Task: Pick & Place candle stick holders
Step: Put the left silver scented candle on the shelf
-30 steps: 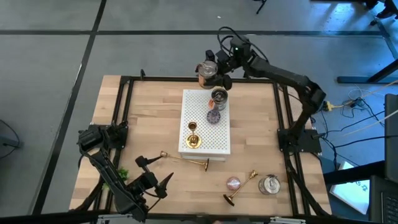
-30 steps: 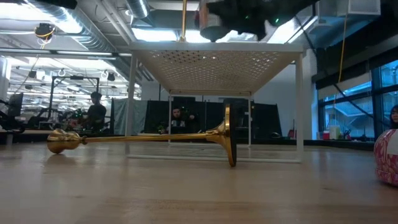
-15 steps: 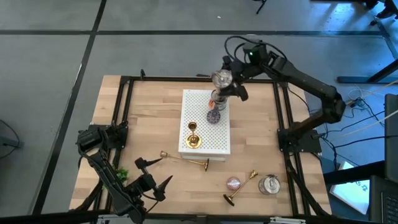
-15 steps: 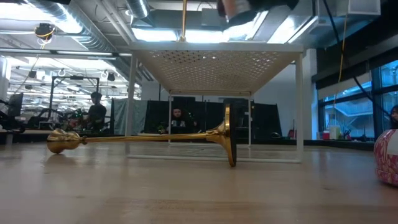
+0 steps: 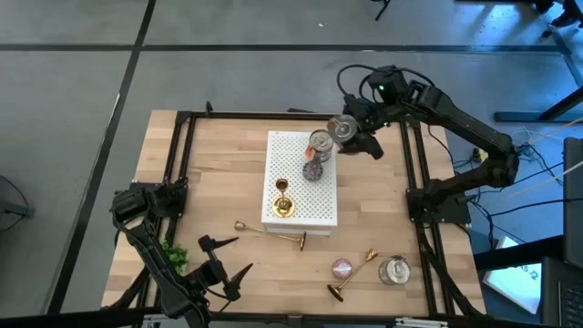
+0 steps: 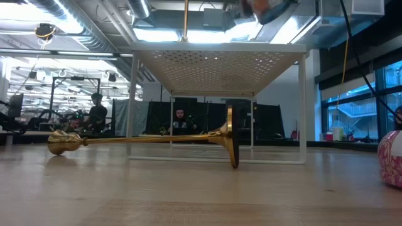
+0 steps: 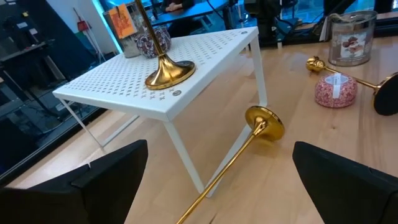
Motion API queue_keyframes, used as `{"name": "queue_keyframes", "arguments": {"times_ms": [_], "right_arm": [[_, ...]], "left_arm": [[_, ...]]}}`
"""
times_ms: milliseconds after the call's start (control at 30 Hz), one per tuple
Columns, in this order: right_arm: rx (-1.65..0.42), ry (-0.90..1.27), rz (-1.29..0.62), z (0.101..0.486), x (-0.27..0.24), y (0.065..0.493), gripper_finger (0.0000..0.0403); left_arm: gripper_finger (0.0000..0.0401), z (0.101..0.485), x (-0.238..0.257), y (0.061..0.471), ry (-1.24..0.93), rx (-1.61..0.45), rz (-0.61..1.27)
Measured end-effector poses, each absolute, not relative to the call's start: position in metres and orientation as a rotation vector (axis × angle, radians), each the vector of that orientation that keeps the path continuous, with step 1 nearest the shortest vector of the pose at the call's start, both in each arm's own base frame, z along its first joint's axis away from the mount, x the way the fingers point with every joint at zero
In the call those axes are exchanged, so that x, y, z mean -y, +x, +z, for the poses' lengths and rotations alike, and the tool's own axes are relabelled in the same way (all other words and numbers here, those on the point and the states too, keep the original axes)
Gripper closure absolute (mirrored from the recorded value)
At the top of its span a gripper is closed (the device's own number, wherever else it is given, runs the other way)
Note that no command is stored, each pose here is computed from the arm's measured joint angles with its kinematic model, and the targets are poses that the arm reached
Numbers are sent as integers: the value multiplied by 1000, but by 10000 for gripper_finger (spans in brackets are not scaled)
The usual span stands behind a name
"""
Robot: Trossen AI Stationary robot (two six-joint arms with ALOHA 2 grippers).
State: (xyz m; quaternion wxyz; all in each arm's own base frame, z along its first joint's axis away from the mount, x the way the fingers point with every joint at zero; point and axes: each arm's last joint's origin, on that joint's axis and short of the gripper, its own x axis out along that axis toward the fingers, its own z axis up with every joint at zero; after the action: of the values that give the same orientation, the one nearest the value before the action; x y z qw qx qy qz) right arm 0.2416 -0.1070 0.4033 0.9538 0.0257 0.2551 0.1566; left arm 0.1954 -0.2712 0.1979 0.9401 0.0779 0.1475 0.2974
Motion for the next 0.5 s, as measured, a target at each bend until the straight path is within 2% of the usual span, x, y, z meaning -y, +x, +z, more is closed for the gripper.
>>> {"name": "queue_keyframes", "arguments": {"times_ms": [200,500], "right_arm": [[-564,87,275,398,91,226,56],[-514,133,195,344,81,205,56]], "left_arm": [[1,198,273,193,162,-272,590],[1,199,273,194,170,-248,584]]}}
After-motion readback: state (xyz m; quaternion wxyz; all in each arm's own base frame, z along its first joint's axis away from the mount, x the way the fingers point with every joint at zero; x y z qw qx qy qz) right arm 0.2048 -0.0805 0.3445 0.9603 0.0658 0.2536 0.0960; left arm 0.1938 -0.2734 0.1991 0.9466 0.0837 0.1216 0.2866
